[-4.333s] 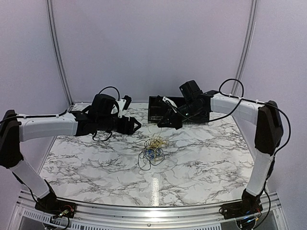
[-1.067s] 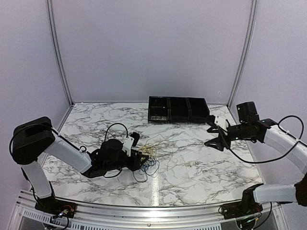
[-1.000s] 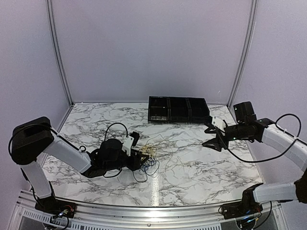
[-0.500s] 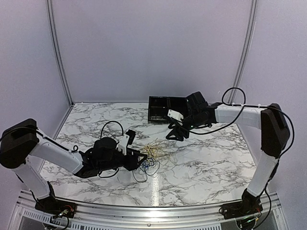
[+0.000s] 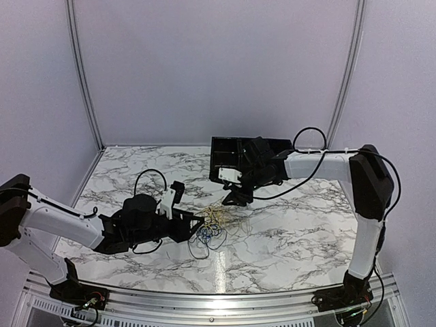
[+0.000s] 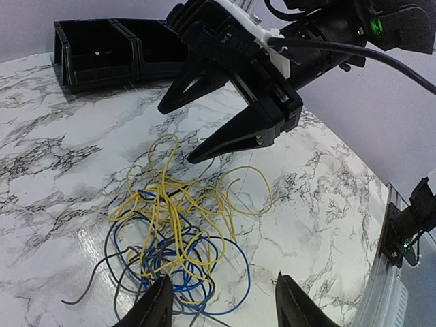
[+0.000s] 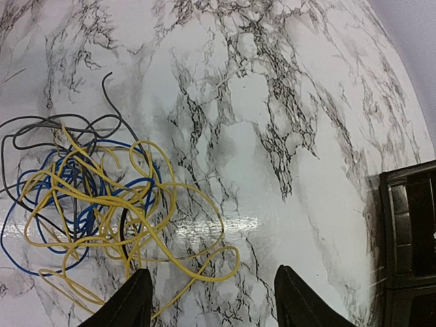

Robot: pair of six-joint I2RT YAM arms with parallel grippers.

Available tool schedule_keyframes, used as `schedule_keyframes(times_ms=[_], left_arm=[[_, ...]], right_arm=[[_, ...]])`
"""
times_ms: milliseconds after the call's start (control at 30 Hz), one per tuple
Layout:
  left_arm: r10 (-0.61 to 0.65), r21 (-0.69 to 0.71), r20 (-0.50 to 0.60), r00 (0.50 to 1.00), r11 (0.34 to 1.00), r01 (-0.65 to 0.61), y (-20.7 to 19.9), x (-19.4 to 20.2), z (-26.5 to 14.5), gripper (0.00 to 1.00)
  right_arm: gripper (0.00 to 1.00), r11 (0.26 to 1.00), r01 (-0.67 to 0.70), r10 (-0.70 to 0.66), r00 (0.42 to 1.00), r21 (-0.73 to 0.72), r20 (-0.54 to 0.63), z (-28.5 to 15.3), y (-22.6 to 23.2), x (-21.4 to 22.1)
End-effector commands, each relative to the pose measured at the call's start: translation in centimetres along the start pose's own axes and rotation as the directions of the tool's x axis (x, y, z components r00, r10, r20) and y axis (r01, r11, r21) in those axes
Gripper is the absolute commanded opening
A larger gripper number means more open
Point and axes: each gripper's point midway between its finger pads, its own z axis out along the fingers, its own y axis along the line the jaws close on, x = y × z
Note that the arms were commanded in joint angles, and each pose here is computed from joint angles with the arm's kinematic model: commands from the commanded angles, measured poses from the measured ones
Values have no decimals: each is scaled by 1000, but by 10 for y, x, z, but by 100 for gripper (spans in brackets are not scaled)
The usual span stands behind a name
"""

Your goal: Untangle the cables

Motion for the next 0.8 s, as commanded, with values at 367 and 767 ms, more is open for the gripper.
schedule_keyframes(times_ms=[367,767], left_arm=[[53,-163,15,998,985,-50,21,-8,20,58],[60,-362,116,991,932,-14,51,-25,95,50]], right_arm=[[0,994,96,-98,994,53,38,2,-8,-34],[0,1000,22,-20,995,-17,100,-42,17,-67]])
